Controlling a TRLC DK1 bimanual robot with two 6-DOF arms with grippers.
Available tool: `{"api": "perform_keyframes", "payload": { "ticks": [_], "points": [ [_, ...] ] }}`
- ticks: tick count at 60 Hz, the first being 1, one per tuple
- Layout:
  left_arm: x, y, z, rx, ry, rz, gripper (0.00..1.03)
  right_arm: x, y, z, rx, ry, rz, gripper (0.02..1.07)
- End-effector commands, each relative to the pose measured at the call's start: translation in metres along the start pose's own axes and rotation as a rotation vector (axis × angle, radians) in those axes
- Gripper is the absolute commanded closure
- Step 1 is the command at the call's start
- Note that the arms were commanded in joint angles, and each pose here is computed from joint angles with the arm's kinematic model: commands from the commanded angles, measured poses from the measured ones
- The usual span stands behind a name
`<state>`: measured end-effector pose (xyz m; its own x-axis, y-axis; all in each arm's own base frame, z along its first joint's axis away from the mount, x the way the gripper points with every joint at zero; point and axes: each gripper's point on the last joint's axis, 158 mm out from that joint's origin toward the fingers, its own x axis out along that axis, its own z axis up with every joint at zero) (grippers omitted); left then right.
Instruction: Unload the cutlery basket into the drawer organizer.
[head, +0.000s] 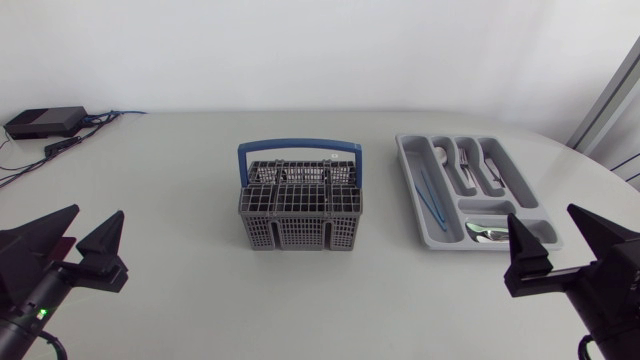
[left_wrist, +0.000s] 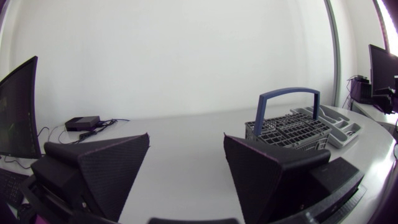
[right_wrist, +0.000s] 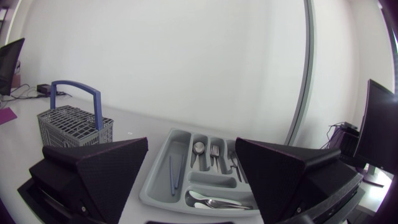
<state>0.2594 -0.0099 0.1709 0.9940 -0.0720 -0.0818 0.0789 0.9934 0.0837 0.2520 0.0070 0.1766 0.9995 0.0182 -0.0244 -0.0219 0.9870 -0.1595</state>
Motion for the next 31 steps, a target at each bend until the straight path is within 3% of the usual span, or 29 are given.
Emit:
{"api": "perform_keyframes", "payload": {
  "ticks": [1, 10, 31],
  "points": [
    [-0.001, 0.000, -0.013, -0.051, 0.004, 0.014, 0.04, 0.002, -0.002, -0.015, 0.081, 0.016, -0.011, 0.06],
    [-0.004, 0.004, -0.021, -0.088, -0.018, 0.055, 0.04, 0.003, -0.004, -0.028, 0.159, 0.034, -0.025, 0.06],
    [-0.004, 0.005, -0.022, -0.089, -0.019, 0.056, 0.04, 0.003, -0.004, -0.028, 0.161, 0.035, -0.026, 0.06]
  ]
}}
